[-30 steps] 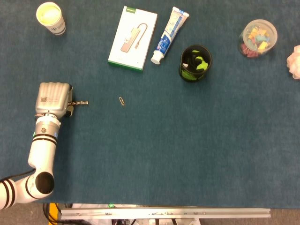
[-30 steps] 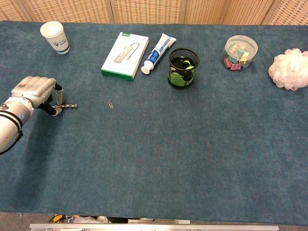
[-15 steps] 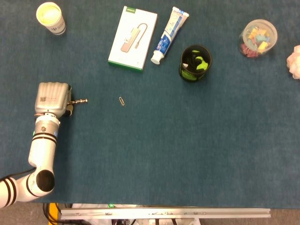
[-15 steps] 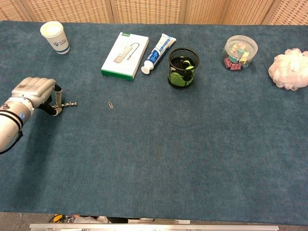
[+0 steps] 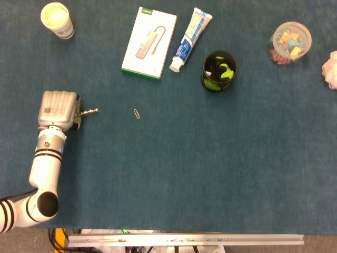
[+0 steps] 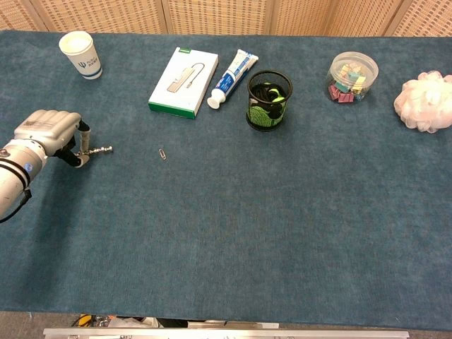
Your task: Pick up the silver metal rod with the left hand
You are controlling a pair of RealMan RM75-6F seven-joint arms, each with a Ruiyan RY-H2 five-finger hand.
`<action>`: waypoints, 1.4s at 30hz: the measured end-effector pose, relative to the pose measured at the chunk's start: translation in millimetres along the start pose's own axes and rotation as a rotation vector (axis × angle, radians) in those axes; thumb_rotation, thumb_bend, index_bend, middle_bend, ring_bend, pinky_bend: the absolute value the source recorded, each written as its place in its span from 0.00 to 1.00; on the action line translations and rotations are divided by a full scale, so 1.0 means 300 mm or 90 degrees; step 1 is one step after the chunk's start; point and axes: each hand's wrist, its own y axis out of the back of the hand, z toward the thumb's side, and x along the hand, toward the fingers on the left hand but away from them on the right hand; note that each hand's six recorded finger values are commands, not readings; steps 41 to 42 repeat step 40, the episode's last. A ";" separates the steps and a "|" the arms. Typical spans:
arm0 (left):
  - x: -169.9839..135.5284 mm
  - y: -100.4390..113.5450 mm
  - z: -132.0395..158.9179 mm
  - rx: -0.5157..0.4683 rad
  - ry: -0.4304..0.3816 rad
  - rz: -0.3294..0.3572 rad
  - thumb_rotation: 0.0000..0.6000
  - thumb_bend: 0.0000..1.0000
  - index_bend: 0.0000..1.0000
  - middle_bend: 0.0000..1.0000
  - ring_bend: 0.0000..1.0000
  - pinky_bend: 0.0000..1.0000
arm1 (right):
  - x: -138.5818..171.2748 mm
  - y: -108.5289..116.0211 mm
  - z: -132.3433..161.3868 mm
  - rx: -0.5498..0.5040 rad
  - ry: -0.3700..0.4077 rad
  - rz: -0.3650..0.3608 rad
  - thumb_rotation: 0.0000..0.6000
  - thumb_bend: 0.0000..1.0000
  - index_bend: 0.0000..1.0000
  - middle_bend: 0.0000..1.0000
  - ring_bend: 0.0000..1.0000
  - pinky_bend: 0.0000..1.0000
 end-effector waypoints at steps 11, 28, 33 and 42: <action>-0.074 0.101 0.012 0.063 -0.042 0.048 1.00 0.36 0.59 0.98 0.95 1.00 | 0.000 0.001 0.004 -0.001 0.004 -0.002 1.00 0.28 0.36 0.41 0.28 0.27; -0.074 0.150 0.210 0.173 -0.092 0.076 1.00 0.36 0.59 0.98 0.95 1.00 | 0.019 0.008 -0.011 -0.006 -0.002 -0.008 1.00 0.28 0.36 0.41 0.28 0.27; -0.048 0.140 0.267 0.182 -0.093 0.068 1.00 0.36 0.60 0.98 0.95 1.00 | 0.024 0.009 -0.019 -0.006 -0.005 -0.008 1.00 0.28 0.36 0.41 0.28 0.27; -0.040 0.139 0.293 0.188 -0.093 0.066 1.00 0.36 0.60 0.98 0.95 1.00 | 0.031 0.014 -0.029 -0.006 -0.010 -0.011 1.00 0.28 0.36 0.41 0.28 0.27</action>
